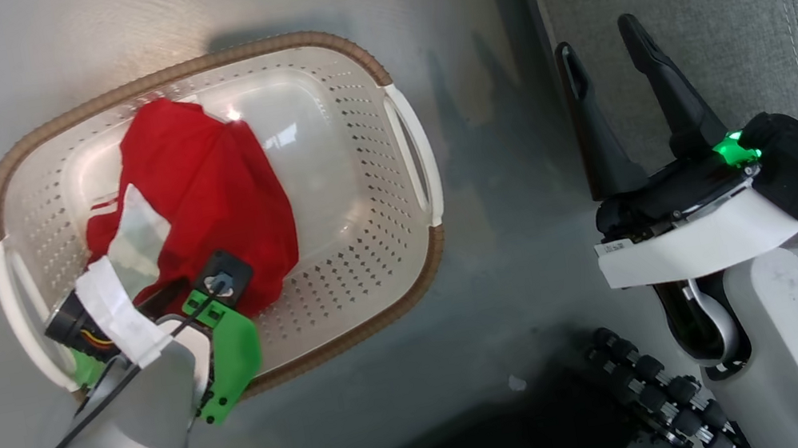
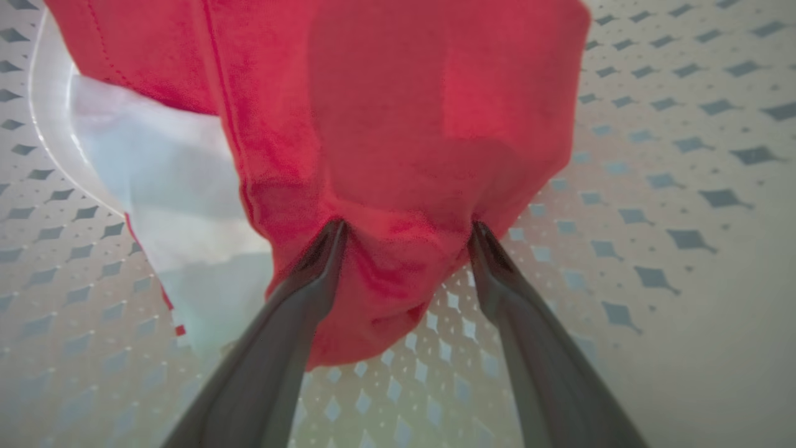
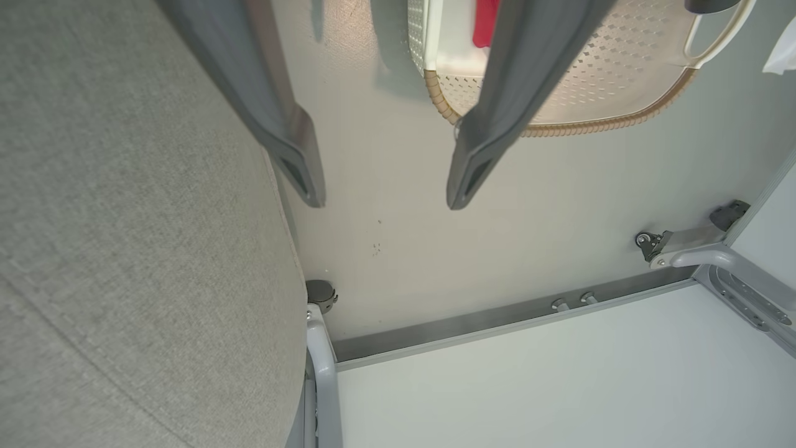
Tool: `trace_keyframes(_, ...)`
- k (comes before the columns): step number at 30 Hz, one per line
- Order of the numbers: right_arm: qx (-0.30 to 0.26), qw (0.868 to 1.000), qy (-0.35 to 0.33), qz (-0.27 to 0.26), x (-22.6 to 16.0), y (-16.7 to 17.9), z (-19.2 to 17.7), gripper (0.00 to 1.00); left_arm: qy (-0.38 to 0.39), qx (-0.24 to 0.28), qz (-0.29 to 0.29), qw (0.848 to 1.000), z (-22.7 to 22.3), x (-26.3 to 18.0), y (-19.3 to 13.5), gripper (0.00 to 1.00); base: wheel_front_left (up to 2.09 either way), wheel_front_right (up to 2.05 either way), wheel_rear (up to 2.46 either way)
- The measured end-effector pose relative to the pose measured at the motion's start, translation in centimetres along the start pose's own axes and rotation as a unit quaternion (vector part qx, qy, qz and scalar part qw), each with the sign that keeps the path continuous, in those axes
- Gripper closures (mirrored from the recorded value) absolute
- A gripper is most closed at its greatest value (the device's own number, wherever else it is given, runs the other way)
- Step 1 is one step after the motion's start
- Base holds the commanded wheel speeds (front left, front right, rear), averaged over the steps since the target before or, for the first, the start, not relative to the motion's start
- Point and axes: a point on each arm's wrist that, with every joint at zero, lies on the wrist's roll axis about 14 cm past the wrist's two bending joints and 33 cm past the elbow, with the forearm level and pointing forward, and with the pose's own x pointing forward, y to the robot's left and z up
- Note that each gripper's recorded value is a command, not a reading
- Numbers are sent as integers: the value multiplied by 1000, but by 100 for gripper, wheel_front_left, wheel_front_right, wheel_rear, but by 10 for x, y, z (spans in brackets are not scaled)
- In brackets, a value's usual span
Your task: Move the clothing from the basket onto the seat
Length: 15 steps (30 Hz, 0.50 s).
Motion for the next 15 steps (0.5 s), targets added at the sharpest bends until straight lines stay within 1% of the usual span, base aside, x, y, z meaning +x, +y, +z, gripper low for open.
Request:
trace_keyframes(10, 19, 1000, 10, -17, 3, -12, -11, 0, 22, -6, -17, 1000, -14, 27, 1, 0, 0, 0, 0)
trace_keyframes(15, 22, 999, 14, -24, 2, -18, -15, 0, 24, -20, -20, 999, -14, 38, 0, 0, 0, 0, 0)
